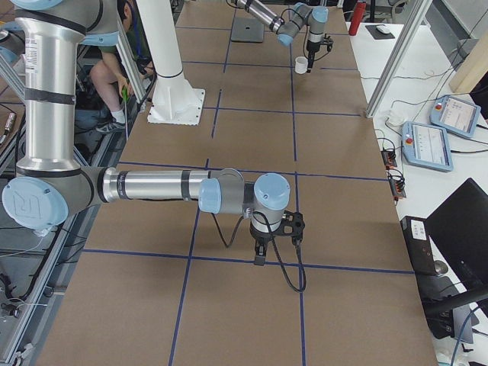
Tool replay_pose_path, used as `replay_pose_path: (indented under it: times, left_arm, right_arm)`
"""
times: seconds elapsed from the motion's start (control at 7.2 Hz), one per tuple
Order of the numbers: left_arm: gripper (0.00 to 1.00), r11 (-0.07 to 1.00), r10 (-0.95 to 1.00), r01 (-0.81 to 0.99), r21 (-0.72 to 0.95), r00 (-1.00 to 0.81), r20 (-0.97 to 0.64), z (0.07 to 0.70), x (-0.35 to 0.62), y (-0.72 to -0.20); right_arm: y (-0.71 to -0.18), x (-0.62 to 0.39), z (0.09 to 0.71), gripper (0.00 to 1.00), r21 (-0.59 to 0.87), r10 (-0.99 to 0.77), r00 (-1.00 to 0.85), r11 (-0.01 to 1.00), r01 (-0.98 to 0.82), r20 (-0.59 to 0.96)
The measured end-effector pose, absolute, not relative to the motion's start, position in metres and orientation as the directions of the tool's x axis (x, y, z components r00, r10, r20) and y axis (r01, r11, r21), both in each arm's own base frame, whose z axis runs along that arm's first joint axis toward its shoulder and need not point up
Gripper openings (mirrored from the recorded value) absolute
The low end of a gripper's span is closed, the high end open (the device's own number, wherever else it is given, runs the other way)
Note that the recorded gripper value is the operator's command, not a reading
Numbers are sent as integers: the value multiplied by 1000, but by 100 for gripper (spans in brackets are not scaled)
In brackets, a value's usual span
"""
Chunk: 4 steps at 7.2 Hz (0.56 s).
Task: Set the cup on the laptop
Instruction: 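Lower the left gripper and close it on the white cup, then lift the cup with the left gripper and carry it toward the robot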
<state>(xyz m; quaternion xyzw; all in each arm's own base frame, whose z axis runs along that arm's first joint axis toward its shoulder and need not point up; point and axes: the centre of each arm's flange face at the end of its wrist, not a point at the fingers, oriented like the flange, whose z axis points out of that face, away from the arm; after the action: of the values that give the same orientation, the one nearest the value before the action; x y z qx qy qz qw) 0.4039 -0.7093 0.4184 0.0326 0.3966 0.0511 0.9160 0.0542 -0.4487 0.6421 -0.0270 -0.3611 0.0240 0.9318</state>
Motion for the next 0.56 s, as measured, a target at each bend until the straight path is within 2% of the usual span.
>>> replay_pose_path:
  times: [0.56]
  left_arm:
    - [0,994,104,-36,108,678,-728,412,383,-721]
  right_arm:
    - [-449,54,642,100,-68,64,738,997,-25,672]
